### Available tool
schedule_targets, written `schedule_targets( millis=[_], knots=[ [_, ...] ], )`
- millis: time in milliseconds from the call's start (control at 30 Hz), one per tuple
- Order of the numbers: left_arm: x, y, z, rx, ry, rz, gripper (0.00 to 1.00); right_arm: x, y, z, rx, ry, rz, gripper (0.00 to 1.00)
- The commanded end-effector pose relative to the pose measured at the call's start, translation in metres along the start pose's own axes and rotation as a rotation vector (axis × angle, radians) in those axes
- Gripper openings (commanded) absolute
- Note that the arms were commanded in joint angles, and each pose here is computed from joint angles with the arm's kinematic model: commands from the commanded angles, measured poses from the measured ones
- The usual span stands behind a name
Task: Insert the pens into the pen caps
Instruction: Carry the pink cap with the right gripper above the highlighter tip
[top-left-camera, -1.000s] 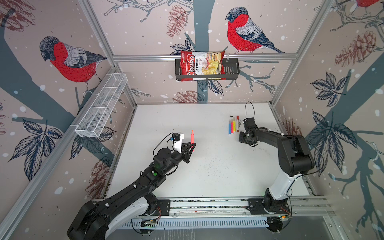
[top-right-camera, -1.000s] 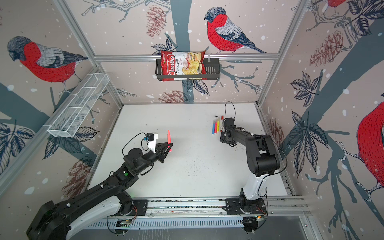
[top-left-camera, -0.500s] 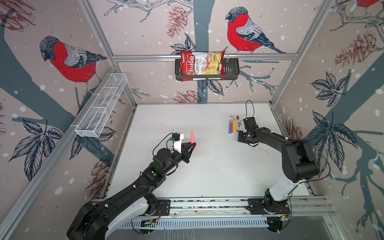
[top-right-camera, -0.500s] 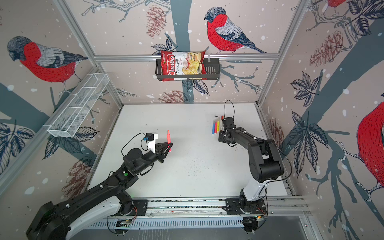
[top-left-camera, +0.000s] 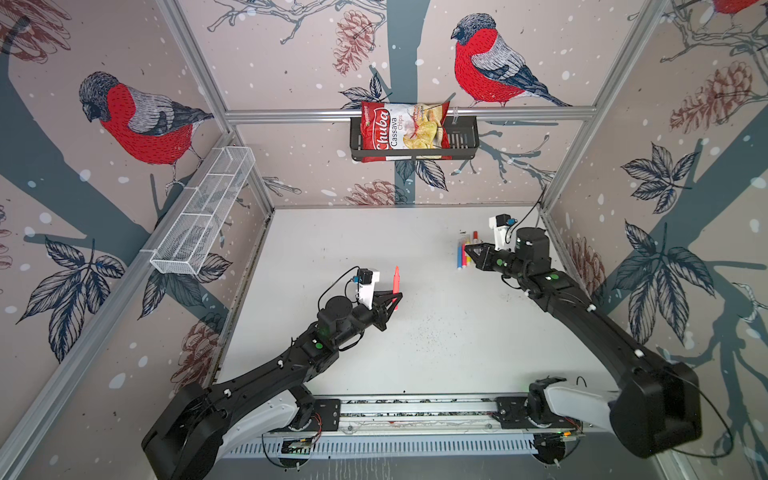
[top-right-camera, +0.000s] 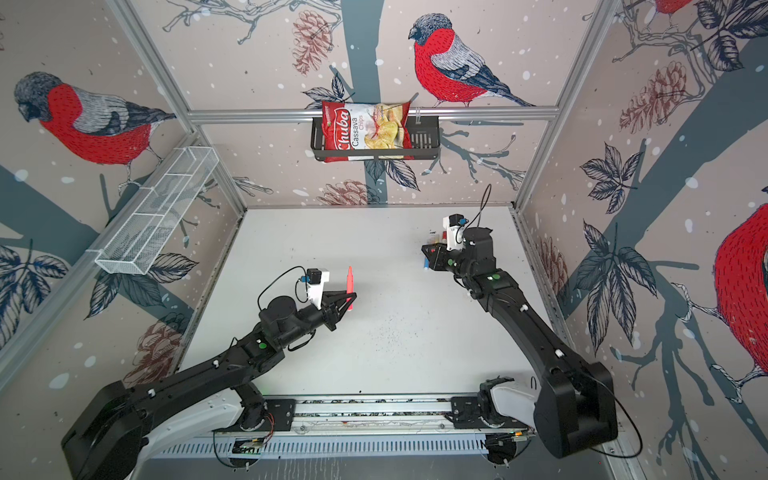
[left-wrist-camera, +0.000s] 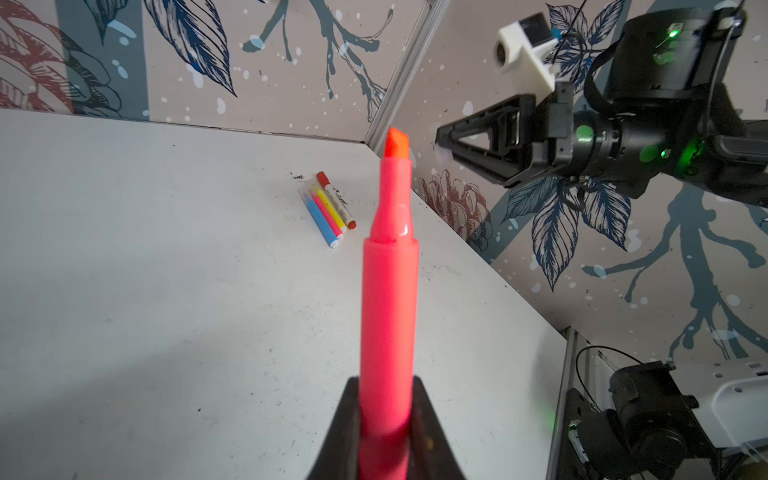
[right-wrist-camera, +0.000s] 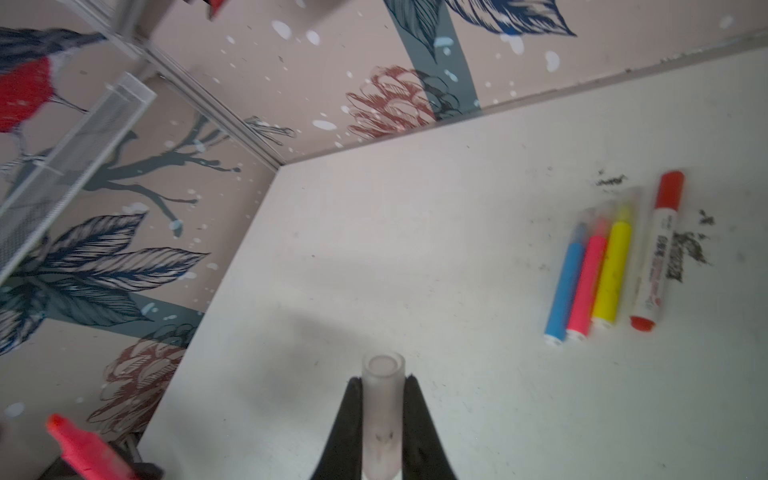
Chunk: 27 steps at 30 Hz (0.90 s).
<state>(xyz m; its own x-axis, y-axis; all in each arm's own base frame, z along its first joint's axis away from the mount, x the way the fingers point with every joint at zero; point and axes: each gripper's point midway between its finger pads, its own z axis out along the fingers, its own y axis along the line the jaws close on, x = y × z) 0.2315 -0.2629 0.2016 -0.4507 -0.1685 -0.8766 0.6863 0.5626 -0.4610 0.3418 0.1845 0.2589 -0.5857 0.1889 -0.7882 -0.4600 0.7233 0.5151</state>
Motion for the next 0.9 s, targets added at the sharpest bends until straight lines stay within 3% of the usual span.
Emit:
schedule_targets(
  millis=[0, 200, 567, 867],
  knots=[
    [-0.015, -0.014, 0.005, 0.050, -0.055, 0.013, 0.00, -0.029, 0.027, -0.014, -0.091, -0.113, -0.032, 0.05],
    [-0.016, -0.019, 0.006, 0.070, -0.060, 0.014, 0.00, -0.027, 0.019, -0.017, -0.033, -0.082, -0.047, 0.04],
    [-0.003, -0.064, 0.035, 0.221, 0.020, 0.025, 0.00, -0.024, 0.096, -0.033, -0.375, -0.130, -0.132, 0.05],
    [-0.010, -0.093, 0.053, 0.314, 0.009, 0.014, 0.00, -0.017, 0.132, -0.035, -0.490, -0.152, -0.152, 0.05]
  ],
)
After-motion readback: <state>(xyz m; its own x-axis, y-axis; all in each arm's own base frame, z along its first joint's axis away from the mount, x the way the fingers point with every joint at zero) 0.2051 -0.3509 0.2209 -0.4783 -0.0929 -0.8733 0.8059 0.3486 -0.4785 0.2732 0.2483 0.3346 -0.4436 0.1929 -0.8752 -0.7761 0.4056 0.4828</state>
